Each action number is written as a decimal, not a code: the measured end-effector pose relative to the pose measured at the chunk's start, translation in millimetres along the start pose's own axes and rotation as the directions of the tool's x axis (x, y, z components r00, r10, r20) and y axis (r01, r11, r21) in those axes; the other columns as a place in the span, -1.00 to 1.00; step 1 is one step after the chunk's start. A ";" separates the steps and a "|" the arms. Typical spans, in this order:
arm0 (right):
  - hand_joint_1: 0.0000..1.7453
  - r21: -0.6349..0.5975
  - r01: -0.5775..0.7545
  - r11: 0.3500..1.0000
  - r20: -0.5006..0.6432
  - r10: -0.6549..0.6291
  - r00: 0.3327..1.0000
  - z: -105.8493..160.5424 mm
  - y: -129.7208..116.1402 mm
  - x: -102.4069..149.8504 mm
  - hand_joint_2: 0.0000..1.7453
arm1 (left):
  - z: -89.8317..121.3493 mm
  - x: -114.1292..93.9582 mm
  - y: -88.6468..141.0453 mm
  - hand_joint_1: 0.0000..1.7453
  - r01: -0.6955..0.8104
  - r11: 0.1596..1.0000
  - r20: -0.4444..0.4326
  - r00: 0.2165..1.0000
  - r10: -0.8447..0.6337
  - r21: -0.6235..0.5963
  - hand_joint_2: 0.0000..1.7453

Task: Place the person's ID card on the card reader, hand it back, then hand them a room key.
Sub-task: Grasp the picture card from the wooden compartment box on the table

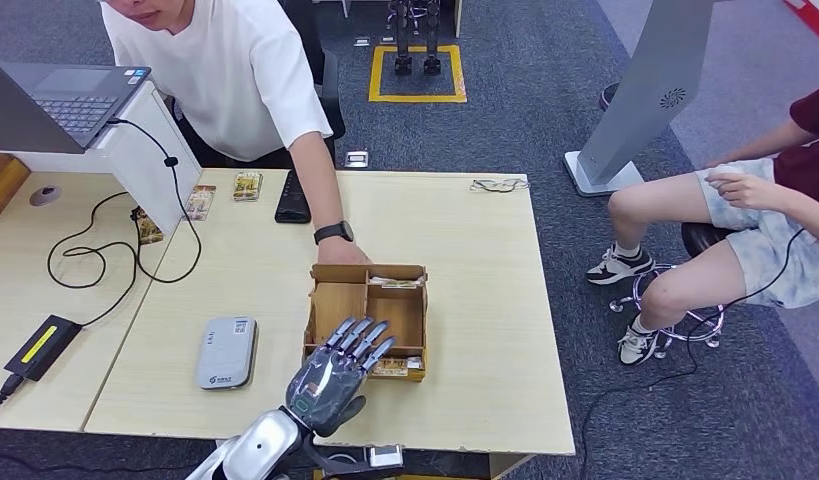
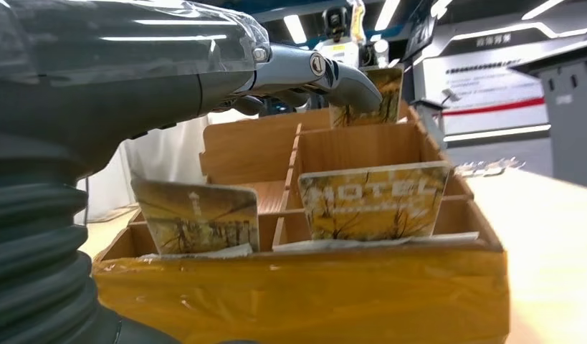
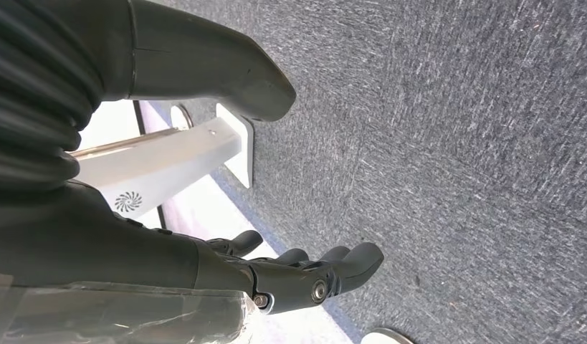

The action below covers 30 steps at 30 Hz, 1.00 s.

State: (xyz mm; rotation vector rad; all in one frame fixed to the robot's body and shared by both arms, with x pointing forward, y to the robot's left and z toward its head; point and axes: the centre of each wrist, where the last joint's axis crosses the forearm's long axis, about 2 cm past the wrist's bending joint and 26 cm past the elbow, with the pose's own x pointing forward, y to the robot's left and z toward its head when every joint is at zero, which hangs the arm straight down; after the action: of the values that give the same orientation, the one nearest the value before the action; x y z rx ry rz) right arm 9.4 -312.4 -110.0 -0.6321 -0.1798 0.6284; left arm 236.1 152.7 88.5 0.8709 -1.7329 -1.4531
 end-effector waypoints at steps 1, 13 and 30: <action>-1.00 0.000 0.000 1.000 -0.002 0.000 1.000 0.0 0.0 0.0 1.00 | -0.5 1.0 -0.2 -1.00 0.000 1.000 -0.013 1.000 0.000 -0.006 1.00; -1.00 0.002 0.000 1.000 -0.007 0.000 1.000 0.2 0.4 -0.4 1.00 | -5.9 9.1 1.8 -1.00 -0.027 1.000 -0.061 0.998 0.026 -0.011 1.00; -1.00 0.005 0.000 1.000 -0.012 0.000 1.000 1.0 1.6 -0.2 1.00 | -8.2 7.2 3.6 -1.00 -0.036 0.999 -0.127 0.991 0.035 -0.010 1.00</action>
State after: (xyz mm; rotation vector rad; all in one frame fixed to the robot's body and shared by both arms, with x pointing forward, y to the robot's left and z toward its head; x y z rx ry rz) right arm 8.1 -311.0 -110.1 -0.6309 -0.1666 0.6245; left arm 239.1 142.9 93.7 0.9019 -1.6359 -1.3544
